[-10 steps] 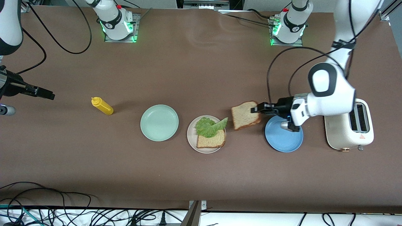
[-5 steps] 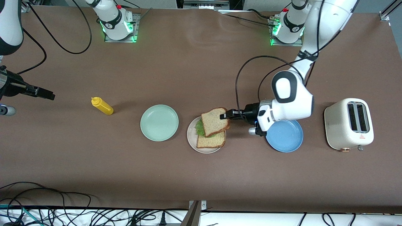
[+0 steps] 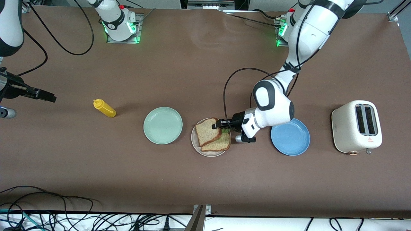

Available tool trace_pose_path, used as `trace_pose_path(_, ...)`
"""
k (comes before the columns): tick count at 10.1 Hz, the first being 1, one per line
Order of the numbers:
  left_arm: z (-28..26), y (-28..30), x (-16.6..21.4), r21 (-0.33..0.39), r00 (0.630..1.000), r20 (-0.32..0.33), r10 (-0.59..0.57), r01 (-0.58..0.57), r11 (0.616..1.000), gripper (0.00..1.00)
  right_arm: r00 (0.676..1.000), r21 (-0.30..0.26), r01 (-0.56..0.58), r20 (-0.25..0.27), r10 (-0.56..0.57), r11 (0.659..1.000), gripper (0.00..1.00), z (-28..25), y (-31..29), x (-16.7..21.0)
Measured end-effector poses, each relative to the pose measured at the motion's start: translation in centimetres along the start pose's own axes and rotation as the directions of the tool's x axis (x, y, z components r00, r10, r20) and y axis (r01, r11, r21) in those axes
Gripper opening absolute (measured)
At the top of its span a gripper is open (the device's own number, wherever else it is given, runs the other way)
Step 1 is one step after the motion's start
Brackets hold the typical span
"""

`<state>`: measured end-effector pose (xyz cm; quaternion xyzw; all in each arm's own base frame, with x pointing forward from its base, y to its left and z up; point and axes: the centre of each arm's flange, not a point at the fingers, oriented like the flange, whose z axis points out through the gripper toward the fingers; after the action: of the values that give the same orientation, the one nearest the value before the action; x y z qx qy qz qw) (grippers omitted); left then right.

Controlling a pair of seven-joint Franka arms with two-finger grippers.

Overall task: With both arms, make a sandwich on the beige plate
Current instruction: 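Carry the toast over the lettuce on the beige plate, then lower the toast onto the lettuce and open the left gripper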

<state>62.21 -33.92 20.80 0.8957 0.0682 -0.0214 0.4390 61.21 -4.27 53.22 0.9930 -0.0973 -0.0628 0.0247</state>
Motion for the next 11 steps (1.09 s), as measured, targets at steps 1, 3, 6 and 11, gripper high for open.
trace_pose_path(1,-0.1,-0.2,0.2,0.002,1.000,-0.004,-0.002,0.002,1.000,0.09,1.000,0.000,0.000,0.000,0.000,1.000,1.00,0.0,0.0,0.0)
trace_pose_path(3,-0.7,-1.4,0.9,0.017,1.000,-0.020,-0.012,0.013,1.000,0.20,1.000,0.000,0.000,0.000,0.000,1.000,1.00,0.0,0.0,0.0)
trace_pose_path(6,-1.9,-5.6,2.1,0.065,0.998,-0.042,-0.041,0.043,0.997,0.60,1.000,0.000,0.000,0.000,0.000,1.000,1.00,0.0,0.0,0.0)
trace_pose_path(11,-4.7,-7.5,3.7,0.073,0.994,-0.086,-0.067,0.074,0.995,1.00,1.000,0.000,0.000,0.000,0.000,1.000,1.00,0.0,0.0,0.0)
